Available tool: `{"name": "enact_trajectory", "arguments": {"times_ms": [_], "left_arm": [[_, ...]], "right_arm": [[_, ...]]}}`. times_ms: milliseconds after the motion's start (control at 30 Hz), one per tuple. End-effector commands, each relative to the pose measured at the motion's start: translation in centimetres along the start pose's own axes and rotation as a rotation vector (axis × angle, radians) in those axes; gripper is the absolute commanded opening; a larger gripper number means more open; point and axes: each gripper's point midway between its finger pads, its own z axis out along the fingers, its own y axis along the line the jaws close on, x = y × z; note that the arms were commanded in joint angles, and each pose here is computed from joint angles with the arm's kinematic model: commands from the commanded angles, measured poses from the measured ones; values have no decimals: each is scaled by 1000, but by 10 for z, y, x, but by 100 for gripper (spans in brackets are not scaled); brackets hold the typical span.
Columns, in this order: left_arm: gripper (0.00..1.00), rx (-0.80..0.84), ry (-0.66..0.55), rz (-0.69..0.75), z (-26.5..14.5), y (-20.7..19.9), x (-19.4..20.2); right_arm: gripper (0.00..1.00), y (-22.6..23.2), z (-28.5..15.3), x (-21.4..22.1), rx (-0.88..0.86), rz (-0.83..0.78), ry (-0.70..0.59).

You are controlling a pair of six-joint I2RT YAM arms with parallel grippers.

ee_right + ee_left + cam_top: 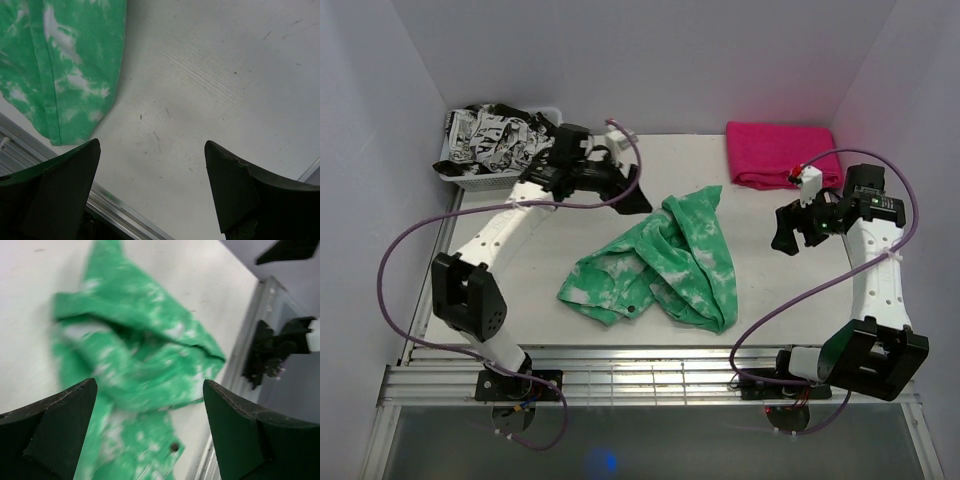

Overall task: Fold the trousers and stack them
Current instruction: Move the trousers to the center of the board

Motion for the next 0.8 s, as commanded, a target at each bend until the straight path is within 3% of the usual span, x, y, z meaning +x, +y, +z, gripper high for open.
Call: {"name": "enact_trajectory", "arguments": {"times_ms": [0, 133, 167, 333, 533, 767], "left_arm": [[98, -123, 54, 30, -85, 25, 24], [96, -287, 207, 21, -136, 61, 102], [96, -287, 259, -21, -143, 57, 134], [96, -322, 374, -92, -162, 66, 205], [94, -323, 424, -211, -150, 80, 244], [88, -303, 404, -300, -138, 87, 247]], "right_arm": [[90, 30, 9, 21, -119, -57, 82], [91, 64, 34, 44, -150, -111, 186], [91, 79, 45, 43, -154, -162, 206], [93, 107, 77, 68, -195, -175, 323], [94, 142, 98, 67, -281, -242, 336], [93, 167, 122, 85, -288, -326, 400]]}}
